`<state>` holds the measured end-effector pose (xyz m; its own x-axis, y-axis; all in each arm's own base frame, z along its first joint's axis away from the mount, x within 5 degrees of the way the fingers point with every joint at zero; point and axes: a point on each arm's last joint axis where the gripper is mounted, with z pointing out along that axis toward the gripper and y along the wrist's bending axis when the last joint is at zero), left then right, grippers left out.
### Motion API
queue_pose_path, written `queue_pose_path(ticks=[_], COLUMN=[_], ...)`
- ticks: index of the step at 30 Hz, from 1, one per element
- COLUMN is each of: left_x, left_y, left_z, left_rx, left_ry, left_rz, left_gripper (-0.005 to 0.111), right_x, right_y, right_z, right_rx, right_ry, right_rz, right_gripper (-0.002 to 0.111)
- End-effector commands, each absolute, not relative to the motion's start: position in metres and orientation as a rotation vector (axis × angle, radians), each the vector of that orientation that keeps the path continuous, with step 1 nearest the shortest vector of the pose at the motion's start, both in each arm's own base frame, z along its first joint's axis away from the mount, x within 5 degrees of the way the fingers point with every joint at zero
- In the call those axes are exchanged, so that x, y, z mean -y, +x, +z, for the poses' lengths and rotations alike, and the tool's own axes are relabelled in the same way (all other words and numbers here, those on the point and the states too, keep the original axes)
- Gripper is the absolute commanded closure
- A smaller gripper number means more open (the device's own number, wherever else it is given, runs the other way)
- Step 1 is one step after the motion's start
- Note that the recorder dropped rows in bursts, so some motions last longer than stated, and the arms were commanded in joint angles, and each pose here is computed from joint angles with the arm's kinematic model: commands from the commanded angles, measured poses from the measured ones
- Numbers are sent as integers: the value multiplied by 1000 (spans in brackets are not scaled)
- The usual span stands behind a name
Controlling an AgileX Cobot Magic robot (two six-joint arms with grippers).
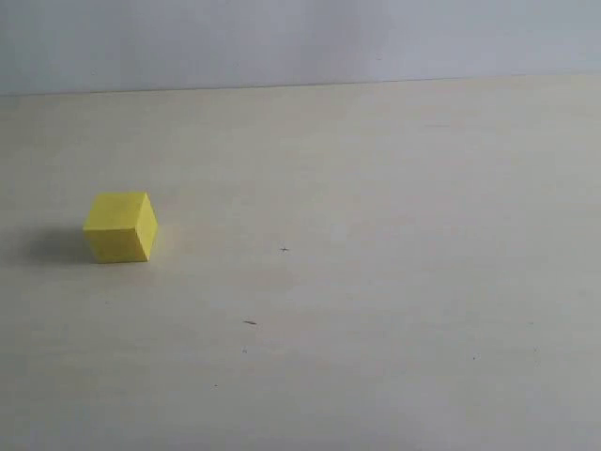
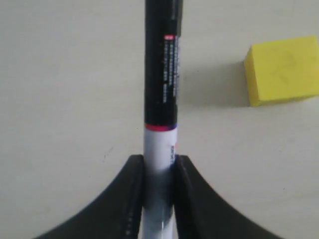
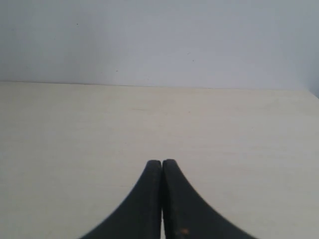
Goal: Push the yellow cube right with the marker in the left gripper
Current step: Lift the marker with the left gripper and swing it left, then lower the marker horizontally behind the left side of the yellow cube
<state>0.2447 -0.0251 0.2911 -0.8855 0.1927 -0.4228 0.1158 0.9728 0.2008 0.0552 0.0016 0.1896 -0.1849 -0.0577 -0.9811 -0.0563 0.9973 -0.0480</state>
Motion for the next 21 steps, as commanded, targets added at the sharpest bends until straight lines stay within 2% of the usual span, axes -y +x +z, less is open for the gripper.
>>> queue_pose_path(ticks=[1,5,11,19,21], left_x=[29,23,-1,-40,-45], left_y=[269,294,306,320,319], left_z=[262,231,201,166,157], left_rx=[-2631,-2629,-2551,-2454,-2405], left_ry=[662,815,1353,1653,1816], left_rz=[318,361,459,485,461], left_gripper=[107,107,107,107,107], right_x=[-1,-1,-1,-1,-1], right_y=[55,55,55,55,55], right_z=[189,189,189,189,189], right_rx=[-1748,-1748,-1748,-1748,-1748], right_ry=[-83,-83,-83,-83,-83], right_rz=[-7,-7,-7,-7,-7], right_gripper=[108,108,108,108,108])
